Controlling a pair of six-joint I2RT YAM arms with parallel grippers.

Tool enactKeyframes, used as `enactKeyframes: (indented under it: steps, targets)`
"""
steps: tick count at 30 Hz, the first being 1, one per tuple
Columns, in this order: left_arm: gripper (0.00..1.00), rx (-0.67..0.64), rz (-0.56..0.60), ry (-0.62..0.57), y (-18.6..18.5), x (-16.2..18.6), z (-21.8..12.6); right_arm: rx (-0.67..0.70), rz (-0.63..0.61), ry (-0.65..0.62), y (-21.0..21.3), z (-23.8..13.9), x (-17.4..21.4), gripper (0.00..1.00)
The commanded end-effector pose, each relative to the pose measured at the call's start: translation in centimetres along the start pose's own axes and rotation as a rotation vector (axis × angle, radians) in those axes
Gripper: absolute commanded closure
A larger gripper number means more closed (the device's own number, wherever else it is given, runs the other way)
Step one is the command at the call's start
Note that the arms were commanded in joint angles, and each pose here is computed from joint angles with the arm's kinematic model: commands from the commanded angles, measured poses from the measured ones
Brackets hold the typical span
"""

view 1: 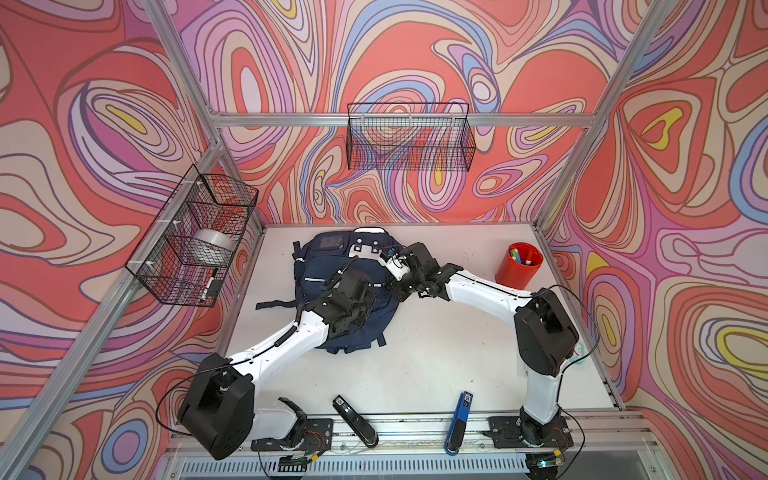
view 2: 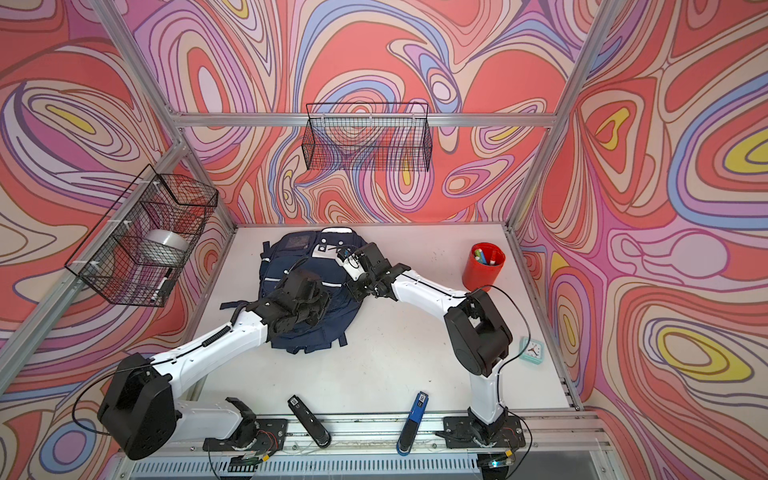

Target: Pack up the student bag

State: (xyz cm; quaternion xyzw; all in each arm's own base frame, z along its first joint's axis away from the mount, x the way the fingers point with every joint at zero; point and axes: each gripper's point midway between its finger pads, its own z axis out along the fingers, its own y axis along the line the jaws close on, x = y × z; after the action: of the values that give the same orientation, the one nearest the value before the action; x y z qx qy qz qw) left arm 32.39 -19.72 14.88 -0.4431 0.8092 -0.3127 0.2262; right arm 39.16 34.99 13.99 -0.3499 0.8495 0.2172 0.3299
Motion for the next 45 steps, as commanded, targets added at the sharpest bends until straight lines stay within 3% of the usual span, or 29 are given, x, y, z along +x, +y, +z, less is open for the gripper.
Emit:
enactKeyframes:
  steps: [1,4,8,11,13,16,18,20,23,27,31,33,37,40,45]
  targets:
    - [0.29,0.06,0.114,-0.031,-2.7,-0.3,-3.0,0.088,0.022,-0.133,-2.0,-4.3,-4.2,0.58]
    - [0.15,0.117,0.156,-0.108,-4.3,-1.9,-6.3,0.148,0.035,-0.199,-2.6,-7.1,-5.5,0.45]
    - [0.01,0.203,0.278,-0.168,-6.5,-3.0,-9.6,0.231,0.1,-0.285,-4.7,-9.9,-7.5,0.42]
    - [0.0,0.27,0.571,-0.291,-8.6,-4.7,-11.2,0.301,0.194,-0.4,-7.9,-12.4,-7.9,0.13]
    - [0.0,0.208,0.763,-0.441,-8.6,-7.1,-11.8,0.42,0.241,-0.466,-10.7,-14.0,-7.3,0.02]
    - [0.0,0.07,0.971,-0.658,-7.9,-11.2,-11.9,0.572,0.274,-0.441,-14.2,-14.7,-5.4,0.02]
    - [0.0,-0.036,1.061,-0.752,-6.6,-13.6,-11.1,0.588,0.287,-0.412,-15.9,-14.8,-4.1,0.02]
    - [0.0,-0.13,1.072,-0.8,-4.6,-15.9,-10.3,0.605,0.313,-0.442,-17.3,-15.7,-2.9,0.02]
    - [0.0,-0.154,1.09,-0.847,-2.1,-17.8,-8.6,0.702,0.325,-0.508,-19.7,-17.7,0.2,0.02]
    - [0.0,-0.263,1.17,-0.842,1.1,-19.3,-6.9,0.911,0.392,-0.456,-22.7,-20.1,5.9,0.02]
    - [0.0,-0.372,1.22,-0.848,4.5,-20.1,-5.7,1.017,0.349,-0.442,-23.0,-21.0,9.7,0.02]
    - [0.0,-0.349,1.147,-0.831,6.3,-21.0,-4.9,1.022,0.342,-0.412,-23.3,-20.5,11.6,0.02]
    - [0.0,-0.22,1.089,-0.792,8.2,-20.9,-2.7,1.01,0.298,-0.492,-23.4,-20.1,13.4,0.02]
    - [0.0,-0.099,1.111,-0.809,8.5,-20.6,-1.3,1.0,0.261,-0.544,-23.9,-19.9,13.9,0.03]
    - [0.0,-0.009,1.158,-0.799,9.0,-19.4,-0.1,0.934,0.287,-0.541,-24.9,-18.2,15.6,0.02]
